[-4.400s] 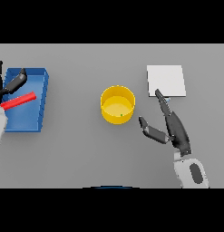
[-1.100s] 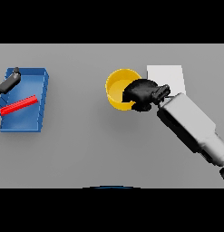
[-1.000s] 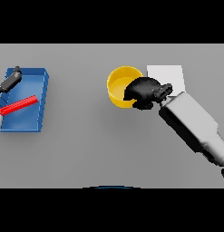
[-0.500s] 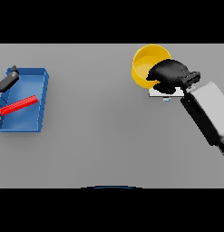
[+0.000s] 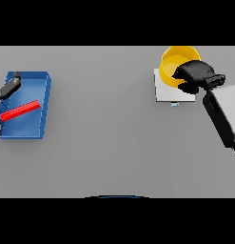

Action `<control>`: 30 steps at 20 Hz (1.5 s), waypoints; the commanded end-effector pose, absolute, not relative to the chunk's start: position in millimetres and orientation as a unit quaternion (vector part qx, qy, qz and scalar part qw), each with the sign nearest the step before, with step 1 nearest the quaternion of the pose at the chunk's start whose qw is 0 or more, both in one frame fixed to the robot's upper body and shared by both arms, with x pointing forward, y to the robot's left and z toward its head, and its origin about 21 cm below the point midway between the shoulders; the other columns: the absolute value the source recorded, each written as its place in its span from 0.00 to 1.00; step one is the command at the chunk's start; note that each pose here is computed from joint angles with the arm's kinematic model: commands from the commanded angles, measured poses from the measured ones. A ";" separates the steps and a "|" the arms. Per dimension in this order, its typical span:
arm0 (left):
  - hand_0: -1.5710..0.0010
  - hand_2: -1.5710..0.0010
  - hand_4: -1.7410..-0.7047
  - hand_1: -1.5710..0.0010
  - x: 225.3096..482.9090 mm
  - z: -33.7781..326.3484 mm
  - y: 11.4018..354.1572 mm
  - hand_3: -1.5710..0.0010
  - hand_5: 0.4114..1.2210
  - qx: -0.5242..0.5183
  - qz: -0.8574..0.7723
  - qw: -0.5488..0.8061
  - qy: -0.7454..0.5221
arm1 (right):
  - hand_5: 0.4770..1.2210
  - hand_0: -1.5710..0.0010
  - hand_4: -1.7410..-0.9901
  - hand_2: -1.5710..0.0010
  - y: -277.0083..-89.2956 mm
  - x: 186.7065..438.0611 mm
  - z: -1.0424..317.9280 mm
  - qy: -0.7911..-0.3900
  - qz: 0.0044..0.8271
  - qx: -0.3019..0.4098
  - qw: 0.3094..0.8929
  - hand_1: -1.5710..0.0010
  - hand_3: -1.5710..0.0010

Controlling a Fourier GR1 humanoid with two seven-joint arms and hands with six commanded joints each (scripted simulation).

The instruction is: Pick up the red beaker and tilt it to pour out 1 green nut into yellow bowl. Pick up the yellow bowl and place it on the metallic measuring scale.

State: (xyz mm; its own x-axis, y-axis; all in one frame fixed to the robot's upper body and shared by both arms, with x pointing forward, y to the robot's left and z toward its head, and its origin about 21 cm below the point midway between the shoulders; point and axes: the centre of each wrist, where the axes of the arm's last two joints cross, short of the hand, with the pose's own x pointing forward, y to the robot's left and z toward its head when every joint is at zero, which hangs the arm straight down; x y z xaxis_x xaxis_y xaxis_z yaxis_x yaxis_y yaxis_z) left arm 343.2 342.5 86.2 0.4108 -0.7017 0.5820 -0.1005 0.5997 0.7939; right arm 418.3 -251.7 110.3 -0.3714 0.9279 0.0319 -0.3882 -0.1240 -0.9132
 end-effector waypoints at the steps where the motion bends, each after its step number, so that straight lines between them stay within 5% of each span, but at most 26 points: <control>1: 1.00 1.00 0.98 1.00 345.1 84.9 340.4 1.00 0.33 0.399 -0.201 0.741 -0.501 | 1.00 0.00 0.00 0.09 -256.1 420.0 107.6 -0.459 0.687 -0.294 0.481 0.00 0.16; 12: 1.00 1.00 0.98 1.00 347.7 84.4 343.8 1.00 0.32 0.403 -0.206 0.740 -0.498 | 1.00 0.07 0.00 0.15 -262.2 425.8 78.2 -0.464 0.675 -0.268 0.507 0.00 0.08; 15: 1.00 1.00 0.98 1.00 349.5 83.7 342.8 1.00 0.32 0.402 -0.212 0.738 -0.499 | 1.00 0.05 0.01 0.08 -262.0 425.8 78.2 -0.466 0.673 -0.264 0.510 0.06 0.30; 16: 1.00 1.00 0.98 1.00 350.2 85.0 344.6 1.00 0.32 0.404 -0.209 0.737 -0.499 | 1.00 0.08 0.07 0.18 -260.8 425.2 80.0 -0.463 0.672 -0.264 0.514 0.15 0.37; 18: 1.00 1.00 0.99 1.00 352.0 83.4 340.7 1.00 0.32 0.401 -0.206 0.740 -0.499 | 0.81 0.37 0.15 0.41 -260.7 424.3 79.4 -0.458 0.674 -0.266 0.514 0.44 0.49; 21: 1.00 1.00 0.99 1.00 350.9 84.2 343.5 1.00 0.31 0.402 -0.205 0.737 -0.504 | 0.64 0.68 0.22 0.65 -258.9 424.0 79.5 -0.438 0.693 -0.266 0.507 0.71 0.62; 25: 1.00 1.00 0.98 1.00 352.1 82.7 339.3 1.00 0.31 0.398 -0.208 0.740 -0.501 | 0.54 0.87 0.25 0.84 -256.5 426.7 79.5 -0.448 0.702 -0.260 0.489 0.88 0.73; 30: 1.00 1.00 0.98 1.00 349.5 84.2 343.5 1.00 0.31 0.403 -0.204 0.737 -0.503 | 0.43 0.96 0.29 0.95 -261.7 427.8 78.1 -0.455 0.692 -0.261 0.495 0.96 0.83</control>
